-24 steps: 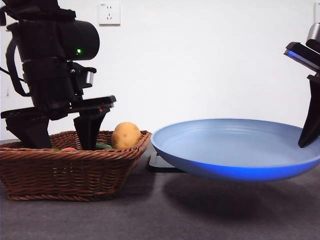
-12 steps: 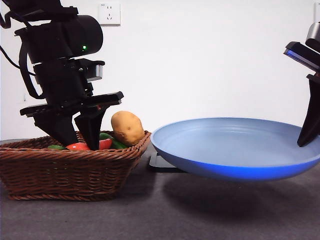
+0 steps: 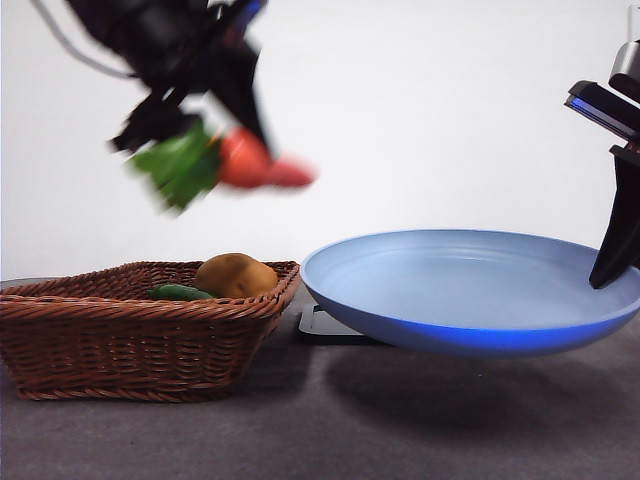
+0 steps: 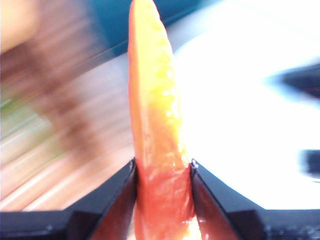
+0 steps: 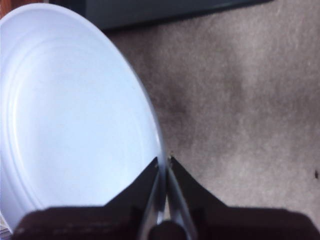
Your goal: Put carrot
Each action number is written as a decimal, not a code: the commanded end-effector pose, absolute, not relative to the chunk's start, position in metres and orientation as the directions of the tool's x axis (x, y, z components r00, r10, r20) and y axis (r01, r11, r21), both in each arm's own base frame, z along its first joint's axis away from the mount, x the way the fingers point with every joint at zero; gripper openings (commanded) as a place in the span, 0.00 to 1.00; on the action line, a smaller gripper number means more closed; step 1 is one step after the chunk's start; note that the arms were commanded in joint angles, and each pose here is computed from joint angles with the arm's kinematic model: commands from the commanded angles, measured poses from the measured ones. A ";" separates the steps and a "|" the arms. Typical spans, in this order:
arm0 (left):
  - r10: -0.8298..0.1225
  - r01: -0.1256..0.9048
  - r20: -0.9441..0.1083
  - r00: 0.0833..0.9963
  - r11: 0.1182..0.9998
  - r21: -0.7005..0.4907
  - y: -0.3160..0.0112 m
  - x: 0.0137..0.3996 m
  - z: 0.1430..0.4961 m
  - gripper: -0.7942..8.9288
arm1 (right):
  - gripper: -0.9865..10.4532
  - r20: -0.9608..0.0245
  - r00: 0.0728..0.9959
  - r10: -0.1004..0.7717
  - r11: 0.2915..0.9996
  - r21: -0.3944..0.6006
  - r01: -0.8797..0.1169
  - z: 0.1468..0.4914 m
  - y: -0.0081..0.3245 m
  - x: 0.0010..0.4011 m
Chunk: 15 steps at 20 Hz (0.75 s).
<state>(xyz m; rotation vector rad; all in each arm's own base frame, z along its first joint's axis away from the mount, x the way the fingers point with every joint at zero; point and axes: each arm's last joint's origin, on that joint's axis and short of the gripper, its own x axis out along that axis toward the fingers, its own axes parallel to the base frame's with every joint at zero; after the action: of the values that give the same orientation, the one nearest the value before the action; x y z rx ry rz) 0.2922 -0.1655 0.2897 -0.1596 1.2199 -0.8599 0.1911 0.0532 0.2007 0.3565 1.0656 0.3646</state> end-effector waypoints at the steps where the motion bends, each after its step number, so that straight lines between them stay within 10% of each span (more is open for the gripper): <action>1: -0.788 0.594 -0.615 -0.007 0.491 -0.637 -0.188 0.289 0.304 0.21 | 0.09 -0.764 0.451 0.463 0.881 0.454 -0.135 0.205 0.055 0.194; 10: -0.533 0.764 -0.810 0.243 0.620 -0.179 -0.284 0.226 0.289 0.21 | 0.09 -0.763 0.449 0.465 0.880 0.456 -0.135 0.205 0.055 0.194; 15: -0.526 0.802 -0.825 0.208 0.574 -0.164 -0.315 0.215 0.264 0.21 | 0.09 -0.766 0.440 0.469 0.878 0.460 -0.134 0.204 0.055 0.193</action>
<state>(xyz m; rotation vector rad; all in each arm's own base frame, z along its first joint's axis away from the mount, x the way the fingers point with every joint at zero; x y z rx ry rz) 0.2157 -0.3091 0.2655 0.3155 0.9973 -0.9365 0.1906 0.0532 0.2005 0.3587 1.0721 0.3673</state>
